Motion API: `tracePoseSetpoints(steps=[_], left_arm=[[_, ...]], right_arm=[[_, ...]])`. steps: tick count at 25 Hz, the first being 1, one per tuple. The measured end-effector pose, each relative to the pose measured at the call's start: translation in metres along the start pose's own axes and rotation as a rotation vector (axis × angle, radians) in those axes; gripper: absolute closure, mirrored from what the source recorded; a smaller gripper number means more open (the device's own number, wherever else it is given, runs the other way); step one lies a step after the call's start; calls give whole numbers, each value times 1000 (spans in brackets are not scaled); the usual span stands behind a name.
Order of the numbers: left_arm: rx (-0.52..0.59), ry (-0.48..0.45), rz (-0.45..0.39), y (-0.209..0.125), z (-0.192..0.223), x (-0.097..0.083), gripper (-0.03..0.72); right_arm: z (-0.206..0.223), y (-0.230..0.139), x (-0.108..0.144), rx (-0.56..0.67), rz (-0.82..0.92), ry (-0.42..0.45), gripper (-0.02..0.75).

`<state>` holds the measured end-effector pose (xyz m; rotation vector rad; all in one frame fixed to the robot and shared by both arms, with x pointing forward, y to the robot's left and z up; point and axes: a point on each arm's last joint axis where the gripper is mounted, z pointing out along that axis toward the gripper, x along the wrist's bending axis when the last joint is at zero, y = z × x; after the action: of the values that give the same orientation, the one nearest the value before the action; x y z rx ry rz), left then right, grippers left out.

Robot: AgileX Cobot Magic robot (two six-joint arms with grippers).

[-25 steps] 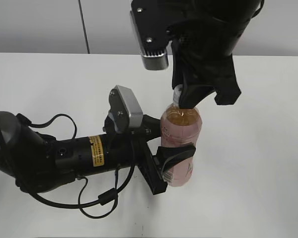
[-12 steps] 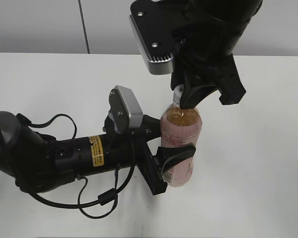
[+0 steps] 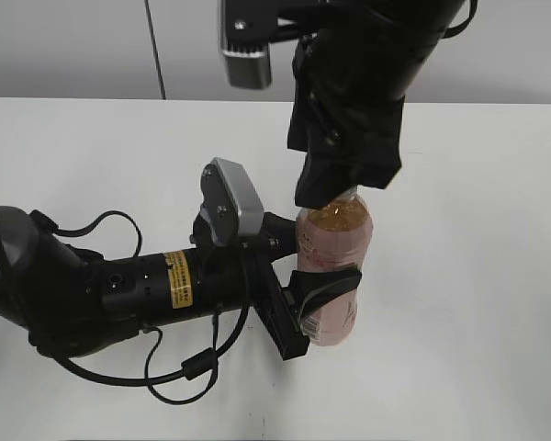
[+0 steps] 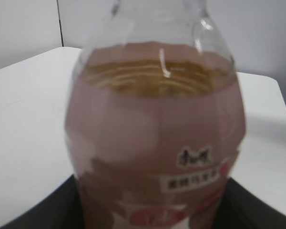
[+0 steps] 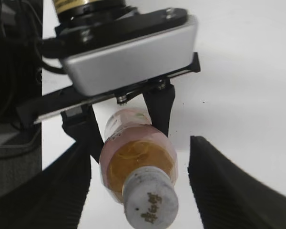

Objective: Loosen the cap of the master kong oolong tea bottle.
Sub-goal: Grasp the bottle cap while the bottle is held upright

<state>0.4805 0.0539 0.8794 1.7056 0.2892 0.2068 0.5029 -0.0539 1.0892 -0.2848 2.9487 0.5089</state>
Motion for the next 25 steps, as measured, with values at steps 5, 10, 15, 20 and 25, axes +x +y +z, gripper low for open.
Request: tracePoseSetpoints(steps=[5,10,15,20,25], left_arm=[[0,0,-1,0,0,0,303],[0,0,-1,0,0,0,303],[0,1,-1,0,0,0,303],[0,1,-1,0,0,0,303],[0,1,-1,0,0,0,303]], right_arm=[[-23,11,-10,-58,504,-72,232],[-47,8,-22,-74,1095,-220,230],[-49,7,-20,-96,1269,-213,227],[-27,-2,-12,-11,1308,-177,227],[-9,-11,-4,62,1325,-141,227]])
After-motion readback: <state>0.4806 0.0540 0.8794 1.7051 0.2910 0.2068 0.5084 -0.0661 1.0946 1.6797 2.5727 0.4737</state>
